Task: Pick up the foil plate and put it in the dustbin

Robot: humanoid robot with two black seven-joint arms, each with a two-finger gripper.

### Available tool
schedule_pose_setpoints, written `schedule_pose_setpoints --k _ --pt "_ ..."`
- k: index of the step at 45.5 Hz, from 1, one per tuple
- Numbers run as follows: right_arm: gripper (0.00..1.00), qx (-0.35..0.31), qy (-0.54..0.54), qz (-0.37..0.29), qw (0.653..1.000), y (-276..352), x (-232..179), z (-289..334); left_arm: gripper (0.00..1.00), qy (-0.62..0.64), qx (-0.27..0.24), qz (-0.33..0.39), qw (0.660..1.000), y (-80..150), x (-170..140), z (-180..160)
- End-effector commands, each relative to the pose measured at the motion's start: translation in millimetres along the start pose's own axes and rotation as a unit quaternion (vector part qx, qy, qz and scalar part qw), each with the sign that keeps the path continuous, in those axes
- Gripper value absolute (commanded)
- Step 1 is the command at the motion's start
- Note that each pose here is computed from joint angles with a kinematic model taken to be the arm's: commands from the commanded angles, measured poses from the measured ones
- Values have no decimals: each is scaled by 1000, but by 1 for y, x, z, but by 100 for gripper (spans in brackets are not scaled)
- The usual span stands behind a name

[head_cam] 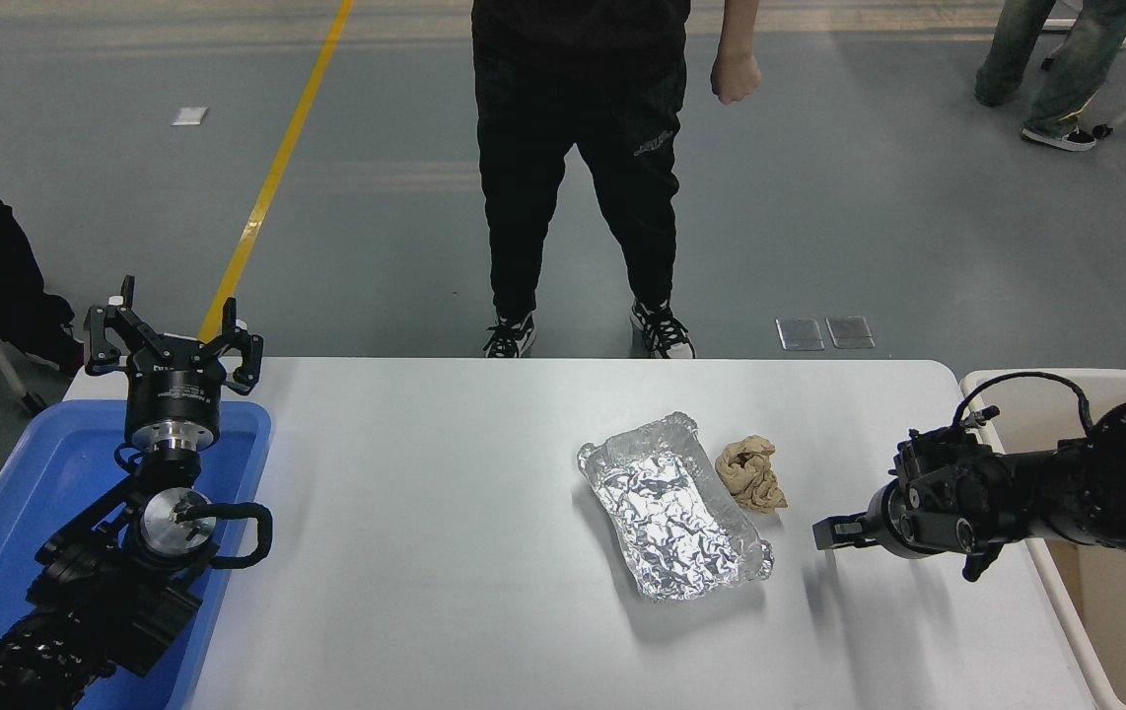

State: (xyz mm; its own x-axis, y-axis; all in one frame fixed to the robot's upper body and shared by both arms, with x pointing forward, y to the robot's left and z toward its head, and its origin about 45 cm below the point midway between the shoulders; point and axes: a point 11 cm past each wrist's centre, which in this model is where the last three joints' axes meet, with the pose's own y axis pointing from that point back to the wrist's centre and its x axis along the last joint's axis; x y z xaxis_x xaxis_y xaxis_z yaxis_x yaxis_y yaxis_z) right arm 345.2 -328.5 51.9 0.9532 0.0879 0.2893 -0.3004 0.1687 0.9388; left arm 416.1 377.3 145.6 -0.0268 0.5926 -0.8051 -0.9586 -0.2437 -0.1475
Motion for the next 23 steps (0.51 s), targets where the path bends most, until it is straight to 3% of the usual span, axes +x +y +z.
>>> schedule_pose_setpoints --k 1,12,23 --pt "100 10 -10 -2 1000 -2 -3 -7 99 0 1 0 1000 0 0 0" --pt "100 34 -21 -1 999 4 4 -24 99 0 0 0 1000 0 0 1" --pt "100 43 -31 28 998 73 71 -4 99 0 0 0 1000 0 0 1"
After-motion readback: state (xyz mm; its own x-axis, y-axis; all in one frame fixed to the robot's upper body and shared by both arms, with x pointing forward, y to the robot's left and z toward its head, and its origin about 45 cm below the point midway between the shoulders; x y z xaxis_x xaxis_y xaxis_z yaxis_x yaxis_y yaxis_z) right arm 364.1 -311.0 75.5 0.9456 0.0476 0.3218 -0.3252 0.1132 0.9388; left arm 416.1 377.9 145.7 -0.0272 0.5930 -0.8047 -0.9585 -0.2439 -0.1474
